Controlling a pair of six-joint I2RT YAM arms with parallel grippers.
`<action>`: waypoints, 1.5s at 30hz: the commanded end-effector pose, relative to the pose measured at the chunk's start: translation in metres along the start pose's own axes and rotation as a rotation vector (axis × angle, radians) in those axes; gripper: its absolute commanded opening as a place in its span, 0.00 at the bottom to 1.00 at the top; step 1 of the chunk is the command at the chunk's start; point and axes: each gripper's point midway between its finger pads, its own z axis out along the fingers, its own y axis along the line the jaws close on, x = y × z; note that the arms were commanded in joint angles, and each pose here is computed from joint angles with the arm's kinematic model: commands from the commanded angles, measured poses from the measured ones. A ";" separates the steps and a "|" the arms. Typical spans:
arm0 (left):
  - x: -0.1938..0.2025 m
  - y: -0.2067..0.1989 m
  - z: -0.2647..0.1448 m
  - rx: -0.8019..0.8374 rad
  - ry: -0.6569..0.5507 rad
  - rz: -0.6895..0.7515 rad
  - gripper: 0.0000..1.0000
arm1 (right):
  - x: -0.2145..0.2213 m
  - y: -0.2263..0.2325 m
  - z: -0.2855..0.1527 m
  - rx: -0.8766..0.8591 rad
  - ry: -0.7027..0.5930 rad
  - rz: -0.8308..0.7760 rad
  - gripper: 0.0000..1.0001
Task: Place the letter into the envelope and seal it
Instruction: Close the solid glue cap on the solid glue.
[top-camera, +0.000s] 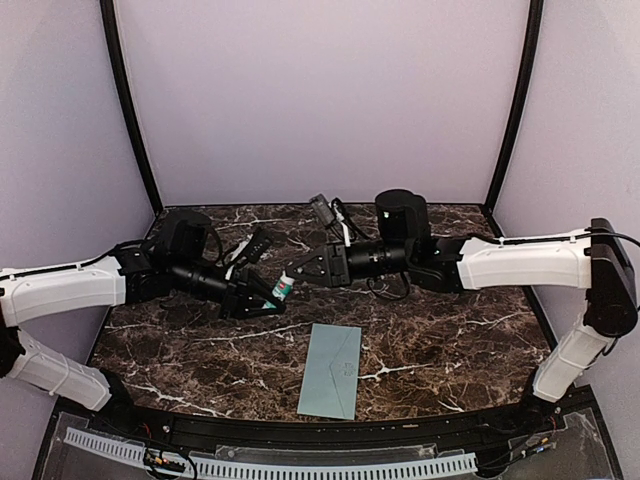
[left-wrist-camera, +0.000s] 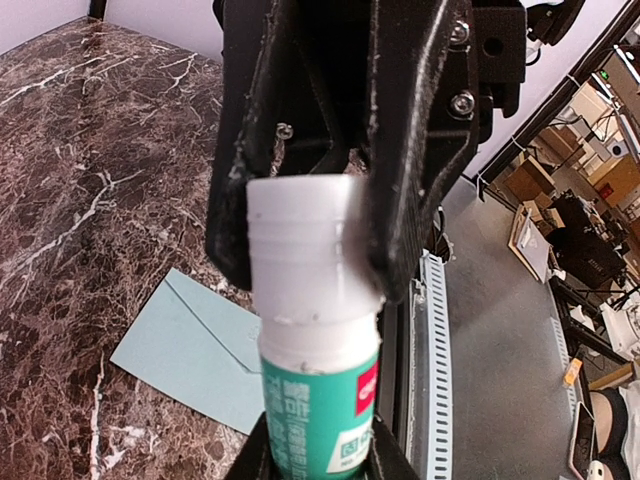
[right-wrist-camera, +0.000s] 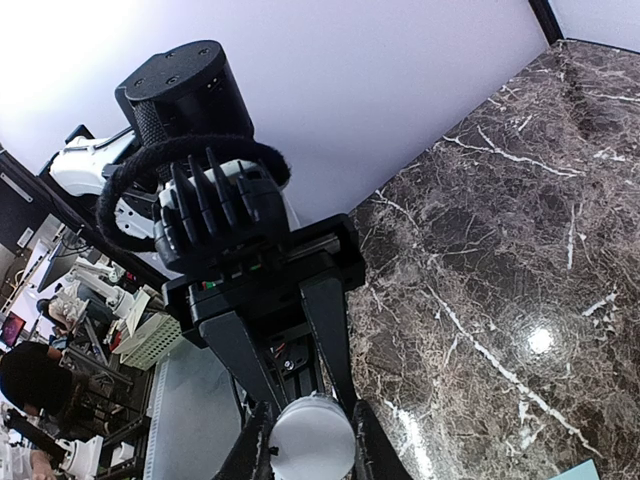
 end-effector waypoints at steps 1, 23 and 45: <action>-0.030 -0.004 -0.010 0.014 -0.109 0.066 0.00 | 0.021 0.019 0.010 -0.061 0.056 0.020 0.11; -0.040 0.004 -0.027 0.012 -0.171 0.055 0.00 | 0.078 0.033 0.036 -0.103 0.251 0.008 0.10; -0.046 0.013 -0.036 -0.058 -0.208 0.066 0.00 | 0.119 0.056 0.049 -0.197 0.343 0.077 0.08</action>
